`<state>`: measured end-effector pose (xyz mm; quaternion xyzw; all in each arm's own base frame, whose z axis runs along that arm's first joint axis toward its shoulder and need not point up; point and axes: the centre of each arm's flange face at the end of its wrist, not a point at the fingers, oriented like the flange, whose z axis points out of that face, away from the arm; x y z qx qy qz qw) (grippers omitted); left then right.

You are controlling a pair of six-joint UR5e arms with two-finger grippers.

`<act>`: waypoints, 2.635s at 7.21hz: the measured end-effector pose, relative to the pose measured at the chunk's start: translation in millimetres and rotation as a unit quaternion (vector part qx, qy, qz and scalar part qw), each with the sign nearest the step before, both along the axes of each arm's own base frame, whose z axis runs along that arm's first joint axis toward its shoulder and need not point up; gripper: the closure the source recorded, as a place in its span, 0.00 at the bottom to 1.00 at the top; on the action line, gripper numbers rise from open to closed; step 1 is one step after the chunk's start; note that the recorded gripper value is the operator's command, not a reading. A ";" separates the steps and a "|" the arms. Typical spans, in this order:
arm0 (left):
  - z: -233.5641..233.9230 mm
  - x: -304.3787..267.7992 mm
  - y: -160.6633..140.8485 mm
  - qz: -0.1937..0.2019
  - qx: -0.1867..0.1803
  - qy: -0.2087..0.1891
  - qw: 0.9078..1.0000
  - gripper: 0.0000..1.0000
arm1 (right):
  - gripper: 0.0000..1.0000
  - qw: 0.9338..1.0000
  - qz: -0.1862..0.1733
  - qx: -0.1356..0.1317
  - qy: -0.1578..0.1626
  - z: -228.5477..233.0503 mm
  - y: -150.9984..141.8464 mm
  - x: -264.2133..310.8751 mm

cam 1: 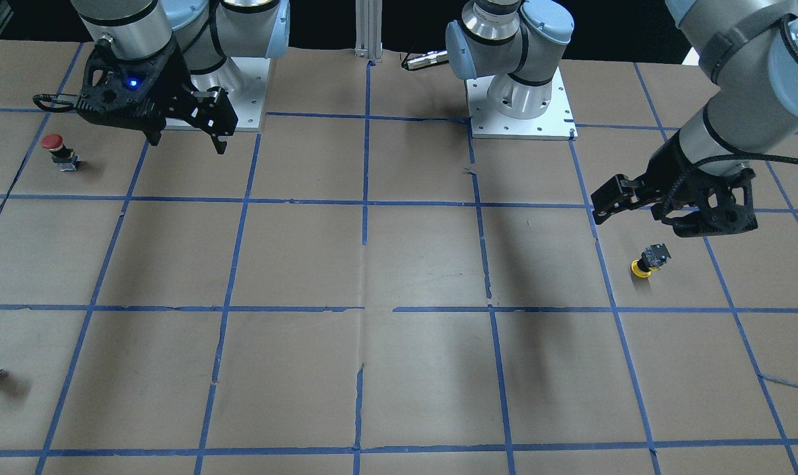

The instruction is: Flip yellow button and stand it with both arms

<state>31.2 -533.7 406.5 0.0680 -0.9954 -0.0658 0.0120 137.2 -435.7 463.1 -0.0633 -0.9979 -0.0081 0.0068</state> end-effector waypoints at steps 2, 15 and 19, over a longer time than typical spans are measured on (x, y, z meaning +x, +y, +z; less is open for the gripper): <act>-57.7 60.7 5.9 0.020 0.009 -0.015 1.000 0.01 | 0.00 1.000 -0.003 0.001 -0.002 -0.9 0.2 0.6; -174.8 138.4 28.8 0.008 0.017 -0.048 0.999 0.64 | 0.00 1.000 -0.018 0.019 -0.001 -15.6 -2.9 -15.5; -154.1 126.8 20.0 0.000 -0.009 0.007 1.000 0.87 | 0.00 0.999 -0.026 0.036 -0.006 -34.6 4.7 -17.2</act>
